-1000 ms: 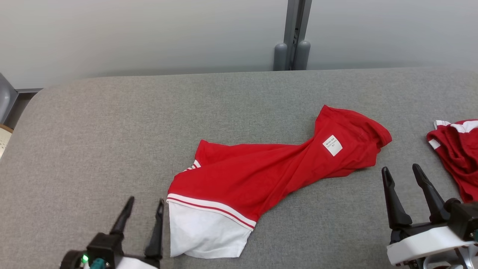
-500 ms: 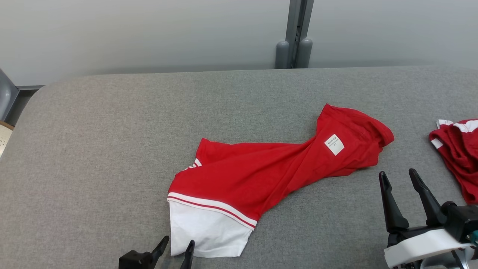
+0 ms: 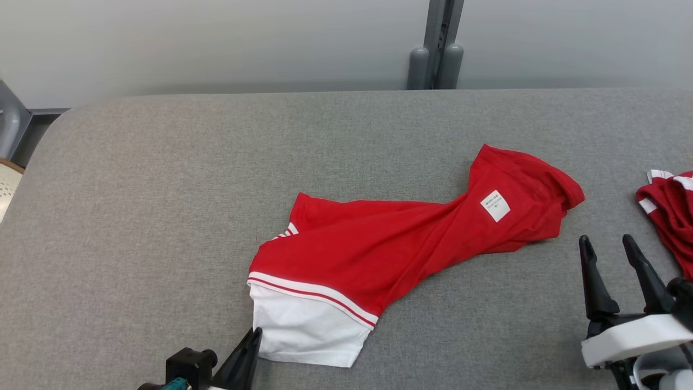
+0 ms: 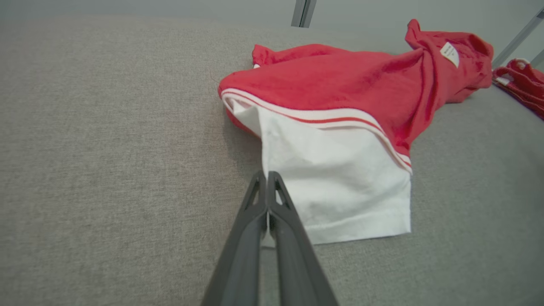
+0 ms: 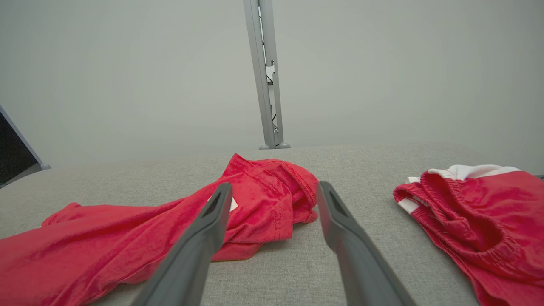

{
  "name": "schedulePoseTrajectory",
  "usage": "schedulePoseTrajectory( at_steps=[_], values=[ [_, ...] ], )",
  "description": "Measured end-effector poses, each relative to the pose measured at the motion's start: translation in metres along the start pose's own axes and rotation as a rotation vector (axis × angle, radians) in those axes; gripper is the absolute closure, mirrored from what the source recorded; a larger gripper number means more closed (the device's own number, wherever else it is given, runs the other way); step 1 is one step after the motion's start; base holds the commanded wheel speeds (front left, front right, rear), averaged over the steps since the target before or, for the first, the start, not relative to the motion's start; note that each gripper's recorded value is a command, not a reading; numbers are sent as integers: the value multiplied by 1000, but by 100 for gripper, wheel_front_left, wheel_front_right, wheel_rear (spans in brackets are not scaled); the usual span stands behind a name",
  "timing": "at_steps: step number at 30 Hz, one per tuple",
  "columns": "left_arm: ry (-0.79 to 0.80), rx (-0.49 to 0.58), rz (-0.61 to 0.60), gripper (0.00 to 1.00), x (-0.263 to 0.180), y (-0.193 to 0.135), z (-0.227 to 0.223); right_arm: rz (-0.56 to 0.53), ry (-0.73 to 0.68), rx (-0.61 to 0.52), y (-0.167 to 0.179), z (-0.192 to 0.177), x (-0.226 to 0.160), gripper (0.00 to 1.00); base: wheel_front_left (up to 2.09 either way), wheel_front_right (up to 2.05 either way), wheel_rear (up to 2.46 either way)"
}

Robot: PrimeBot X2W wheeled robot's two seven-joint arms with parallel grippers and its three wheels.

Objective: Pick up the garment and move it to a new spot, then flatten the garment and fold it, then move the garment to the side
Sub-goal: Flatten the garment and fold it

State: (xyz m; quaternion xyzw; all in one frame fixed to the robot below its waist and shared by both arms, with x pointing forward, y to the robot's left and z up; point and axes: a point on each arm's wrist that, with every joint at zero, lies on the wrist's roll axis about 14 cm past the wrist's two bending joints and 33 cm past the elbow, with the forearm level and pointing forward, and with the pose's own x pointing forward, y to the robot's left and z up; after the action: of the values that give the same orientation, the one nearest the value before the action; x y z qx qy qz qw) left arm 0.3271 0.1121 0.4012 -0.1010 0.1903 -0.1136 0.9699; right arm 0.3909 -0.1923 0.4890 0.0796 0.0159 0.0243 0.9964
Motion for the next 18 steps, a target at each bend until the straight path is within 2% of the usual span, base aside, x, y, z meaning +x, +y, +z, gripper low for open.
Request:
schedulePoseTrajectory(
  at_steps=[6,18],
  values=[
    [-23,6,6,100,8,4,9,-2,57,-8,-13,-13,27,0,0,0,0],
    [-45,7,38,100,26,19,16,93,255,-11,0,-62,88,0,0,0,0]
  ],
)
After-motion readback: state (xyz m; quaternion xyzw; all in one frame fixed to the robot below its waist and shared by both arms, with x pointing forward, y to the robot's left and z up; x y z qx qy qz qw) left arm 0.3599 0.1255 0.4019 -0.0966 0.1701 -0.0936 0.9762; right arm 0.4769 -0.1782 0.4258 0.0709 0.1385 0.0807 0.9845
